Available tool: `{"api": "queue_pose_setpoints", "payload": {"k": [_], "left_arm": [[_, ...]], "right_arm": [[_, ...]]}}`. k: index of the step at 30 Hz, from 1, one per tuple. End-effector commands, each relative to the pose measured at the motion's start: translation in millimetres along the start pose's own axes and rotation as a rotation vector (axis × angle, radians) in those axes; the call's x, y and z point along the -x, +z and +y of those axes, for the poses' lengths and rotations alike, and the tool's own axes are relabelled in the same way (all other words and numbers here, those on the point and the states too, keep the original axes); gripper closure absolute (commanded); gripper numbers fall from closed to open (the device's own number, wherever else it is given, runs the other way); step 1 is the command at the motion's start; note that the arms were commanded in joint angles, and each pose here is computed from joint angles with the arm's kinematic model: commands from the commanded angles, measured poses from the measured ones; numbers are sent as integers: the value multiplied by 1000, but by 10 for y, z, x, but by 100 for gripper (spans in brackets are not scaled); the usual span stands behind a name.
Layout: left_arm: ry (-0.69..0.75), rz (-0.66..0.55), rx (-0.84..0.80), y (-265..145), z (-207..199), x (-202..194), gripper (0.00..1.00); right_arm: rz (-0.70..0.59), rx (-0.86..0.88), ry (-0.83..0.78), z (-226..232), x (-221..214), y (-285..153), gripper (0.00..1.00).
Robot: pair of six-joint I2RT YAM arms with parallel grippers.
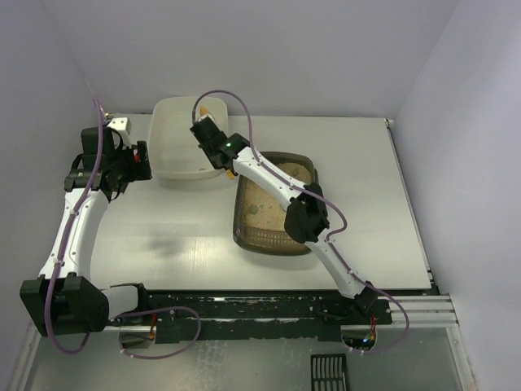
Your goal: Clean the litter box
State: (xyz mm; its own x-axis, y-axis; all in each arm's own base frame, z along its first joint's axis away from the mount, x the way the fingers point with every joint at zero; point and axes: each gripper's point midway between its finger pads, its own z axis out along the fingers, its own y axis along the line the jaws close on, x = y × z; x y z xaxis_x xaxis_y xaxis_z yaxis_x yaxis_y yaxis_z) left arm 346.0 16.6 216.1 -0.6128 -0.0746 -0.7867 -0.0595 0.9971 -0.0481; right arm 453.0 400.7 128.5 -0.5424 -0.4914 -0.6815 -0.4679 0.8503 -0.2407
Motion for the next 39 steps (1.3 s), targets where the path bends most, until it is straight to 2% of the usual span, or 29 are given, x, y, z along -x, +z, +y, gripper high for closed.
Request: {"api": "queue_pose_setpoints", "payload": {"k": [1,7,8,14,17,19,23,27,29,32,36,39], "left_arm": [[-11,-35,-27,-25,-16,65,8],[4,-30,-110,-60,-160,52,7],[2,-27,-130,-60,-196,60,4],[11,50,-262,47,-453,47,0],[87,64,-285,116,-725,101,0],[148,56,-303,181,-946,178,1],[155,-1,-367,311,-1333,558,1],[132,52,-429,535,-1739,700,1],[137,121,-436,678,-1937,568,1],[147,183,-423,739,-2099,333,1],[180,140,-327,663,-2232,90,1],[194,117,-296,597,-2308,-79,1]], "right_arm": [[-71,-31,28,-151,258,-265,100],[-152,137,176,-219,566,-808,100],[-149,156,199,-273,575,-898,100],[-154,288,281,-442,466,-1646,100],[-120,341,323,-500,240,-1906,100],[-73,349,351,-558,17,-2003,100],[30,313,341,-662,-446,-2156,100],[183,247,306,-776,-936,-2252,100],[284,210,290,-830,-1207,-2315,100],[361,156,321,-907,-1452,-2388,100],[516,58,373,-948,-1847,-2432,100],[563,6,378,-1003,-2021,-2467,100]]}}
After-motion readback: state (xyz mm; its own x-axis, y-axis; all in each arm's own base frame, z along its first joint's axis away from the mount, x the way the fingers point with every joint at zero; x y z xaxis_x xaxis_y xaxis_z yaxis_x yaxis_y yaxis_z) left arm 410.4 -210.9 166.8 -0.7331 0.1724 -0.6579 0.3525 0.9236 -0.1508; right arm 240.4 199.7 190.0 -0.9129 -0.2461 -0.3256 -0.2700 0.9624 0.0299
